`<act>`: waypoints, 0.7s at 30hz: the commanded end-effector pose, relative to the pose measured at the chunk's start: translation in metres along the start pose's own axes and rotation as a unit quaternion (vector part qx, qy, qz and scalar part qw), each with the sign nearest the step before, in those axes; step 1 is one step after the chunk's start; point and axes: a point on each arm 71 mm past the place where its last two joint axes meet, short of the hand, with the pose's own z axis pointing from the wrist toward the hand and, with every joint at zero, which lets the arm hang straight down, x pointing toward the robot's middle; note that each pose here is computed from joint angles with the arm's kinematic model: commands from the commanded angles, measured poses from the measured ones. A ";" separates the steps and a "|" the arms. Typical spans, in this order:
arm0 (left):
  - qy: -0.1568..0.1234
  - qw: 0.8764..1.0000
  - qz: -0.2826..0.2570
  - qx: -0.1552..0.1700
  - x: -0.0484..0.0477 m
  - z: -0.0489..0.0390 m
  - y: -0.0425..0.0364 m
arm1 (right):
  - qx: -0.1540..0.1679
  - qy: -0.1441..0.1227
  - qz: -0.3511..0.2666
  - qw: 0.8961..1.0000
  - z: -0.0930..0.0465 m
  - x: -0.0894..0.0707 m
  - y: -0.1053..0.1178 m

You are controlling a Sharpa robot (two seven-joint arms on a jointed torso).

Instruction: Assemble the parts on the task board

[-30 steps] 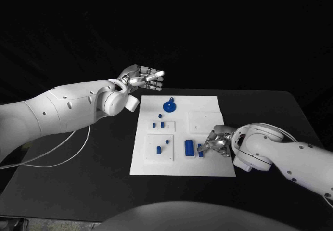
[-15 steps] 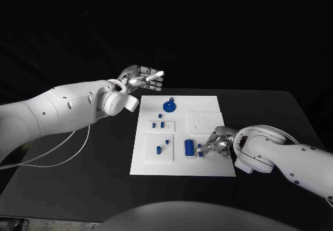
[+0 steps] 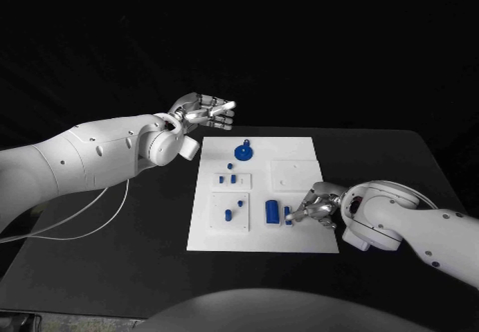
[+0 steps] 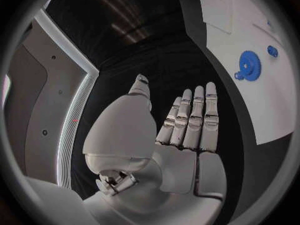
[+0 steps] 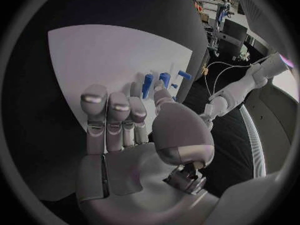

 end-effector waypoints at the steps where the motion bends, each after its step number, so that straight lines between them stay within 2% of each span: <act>1: 0.008 1.000 -0.002 0.004 0.0021 0.0002 -0.0009 | -0.014 0.020 -0.007 1.000 -0.001 0.005 0.001; 7: 0.008 1.000 -0.002 0.004 0.0023 0.0003 -0.0009 | -0.011 0.023 -0.011 1.000 0.000 0.006 0.000; 21: 0.009 1.000 -0.001 0.004 0.0021 0.0003 -0.0008 | 0.004 0.002 -0.017 1.000 0.004 0.004 -0.002</act>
